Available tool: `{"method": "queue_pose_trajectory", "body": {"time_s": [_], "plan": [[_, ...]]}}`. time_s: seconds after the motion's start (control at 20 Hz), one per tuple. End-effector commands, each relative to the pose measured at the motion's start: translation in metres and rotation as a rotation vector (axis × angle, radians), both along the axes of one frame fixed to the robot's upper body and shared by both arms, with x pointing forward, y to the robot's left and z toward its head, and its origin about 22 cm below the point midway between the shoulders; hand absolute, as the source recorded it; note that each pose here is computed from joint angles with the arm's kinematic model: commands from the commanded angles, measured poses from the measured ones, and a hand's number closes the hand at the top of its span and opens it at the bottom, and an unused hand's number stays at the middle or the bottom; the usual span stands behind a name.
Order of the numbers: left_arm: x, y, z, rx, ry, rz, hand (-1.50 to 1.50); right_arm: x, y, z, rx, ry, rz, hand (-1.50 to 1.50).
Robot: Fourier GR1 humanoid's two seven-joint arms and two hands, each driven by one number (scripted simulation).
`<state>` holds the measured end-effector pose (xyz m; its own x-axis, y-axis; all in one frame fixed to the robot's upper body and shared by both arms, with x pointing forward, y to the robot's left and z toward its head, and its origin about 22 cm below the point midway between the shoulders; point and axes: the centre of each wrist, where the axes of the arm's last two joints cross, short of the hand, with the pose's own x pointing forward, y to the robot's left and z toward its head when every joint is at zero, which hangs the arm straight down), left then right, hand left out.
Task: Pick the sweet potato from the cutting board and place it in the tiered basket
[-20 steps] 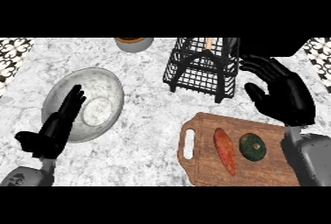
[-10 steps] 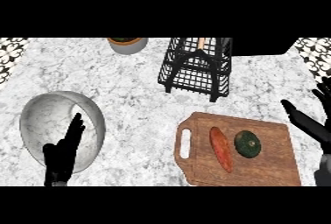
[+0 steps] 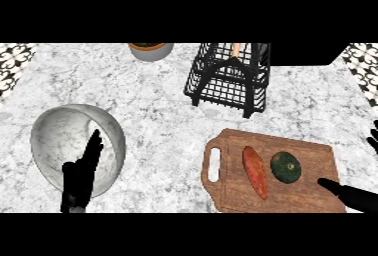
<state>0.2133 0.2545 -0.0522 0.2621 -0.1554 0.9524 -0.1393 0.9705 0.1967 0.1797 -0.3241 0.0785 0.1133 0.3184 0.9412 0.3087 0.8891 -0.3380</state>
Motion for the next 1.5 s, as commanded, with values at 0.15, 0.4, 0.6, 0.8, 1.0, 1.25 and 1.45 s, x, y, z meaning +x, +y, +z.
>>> {"method": "queue_pose_trajectory", "body": {"time_s": [0.15, 0.4, 0.6, 0.8, 1.0, 1.25, 1.45], "plan": [[0.004, -0.001, 0.001, 0.019, 0.003, -0.007, 0.0, -0.022, 0.021, 0.05, -0.338, 0.325, 0.153, -1.5], [-0.003, -0.018, -0.004, -0.005, 0.009, -0.019, 0.0, -0.019, 0.047, 0.08, -0.522, 0.418, 0.084, -1.5], [0.004, -0.01, 0.008, 0.007, 0.006, -0.043, 0.0, -0.015, 0.091, 0.077, -0.534, 0.447, 0.037, -1.5], [0.006, -0.003, 0.006, 0.009, 0.013, -0.028, 0.0, 0.006, 0.124, 0.056, -0.593, 0.472, 0.04, -1.5], [0.007, -0.012, 0.004, 0.005, 0.02, -0.018, 0.0, 0.011, 0.134, 0.023, -0.691, 0.55, 0.071, -1.5], [0.003, 0.0, 0.011, 0.004, 0.012, -0.023, 0.0, 0.023, 0.149, 0.025, -0.745, 0.675, 0.059, -1.5], [-0.008, 0.006, -0.012, 0.003, 0.007, -0.009, 0.0, 0.032, 0.156, 0.008, -0.741, 0.721, 0.077, -1.5]]}}
